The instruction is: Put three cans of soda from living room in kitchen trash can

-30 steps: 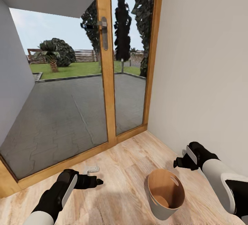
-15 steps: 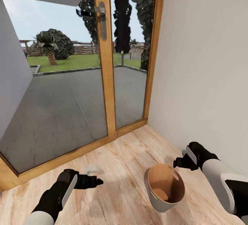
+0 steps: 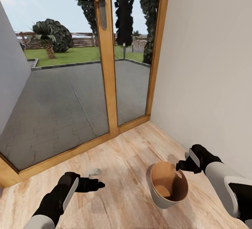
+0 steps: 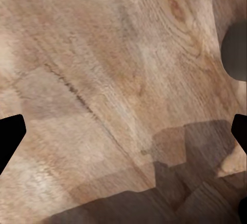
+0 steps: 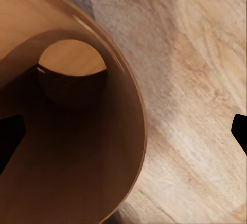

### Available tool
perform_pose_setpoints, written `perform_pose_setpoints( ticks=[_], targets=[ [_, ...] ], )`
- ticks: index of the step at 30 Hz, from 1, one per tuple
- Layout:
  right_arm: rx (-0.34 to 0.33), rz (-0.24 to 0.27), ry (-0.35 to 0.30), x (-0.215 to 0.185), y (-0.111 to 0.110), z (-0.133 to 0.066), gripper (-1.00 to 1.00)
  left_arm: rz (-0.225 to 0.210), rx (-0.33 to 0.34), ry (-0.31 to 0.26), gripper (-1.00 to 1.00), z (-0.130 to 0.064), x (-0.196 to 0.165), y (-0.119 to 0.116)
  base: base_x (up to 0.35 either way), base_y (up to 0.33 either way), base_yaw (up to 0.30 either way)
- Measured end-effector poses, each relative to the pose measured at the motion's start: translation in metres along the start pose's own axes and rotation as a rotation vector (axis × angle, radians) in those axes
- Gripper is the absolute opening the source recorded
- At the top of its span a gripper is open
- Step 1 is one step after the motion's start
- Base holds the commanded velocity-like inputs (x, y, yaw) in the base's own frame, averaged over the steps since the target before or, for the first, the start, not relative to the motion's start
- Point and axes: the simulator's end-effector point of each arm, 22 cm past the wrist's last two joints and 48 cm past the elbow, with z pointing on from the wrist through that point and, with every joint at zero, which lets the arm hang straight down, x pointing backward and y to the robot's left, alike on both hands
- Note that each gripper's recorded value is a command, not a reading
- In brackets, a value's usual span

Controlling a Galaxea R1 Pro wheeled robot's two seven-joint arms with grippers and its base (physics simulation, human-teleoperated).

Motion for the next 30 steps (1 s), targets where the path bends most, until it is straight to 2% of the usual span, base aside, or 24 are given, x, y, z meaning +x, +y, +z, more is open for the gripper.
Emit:
perform_pose_setpoints(
  ticks=[17,23,30],
  targets=[
    [0.013,-0.005,0.068,0.018,-0.001,0.038,1.00,-0.023,-0.002,0.063,1.00,0.026,0.023,0.010,0.000,0.000,0.000],
    [0.013,-0.005,0.068,0.018,-0.001,0.037,1.00,-0.023,-0.001,0.062,1.00,0.026,0.023,0.010,0.000,0.000,0.000],
    [0.017,-0.007,0.095,0.025,-0.001,0.052,1.00,-0.032,-0.002,0.089,1.00,0.036,0.033,0.014,0.000,0.000,0.000]
  ],
)
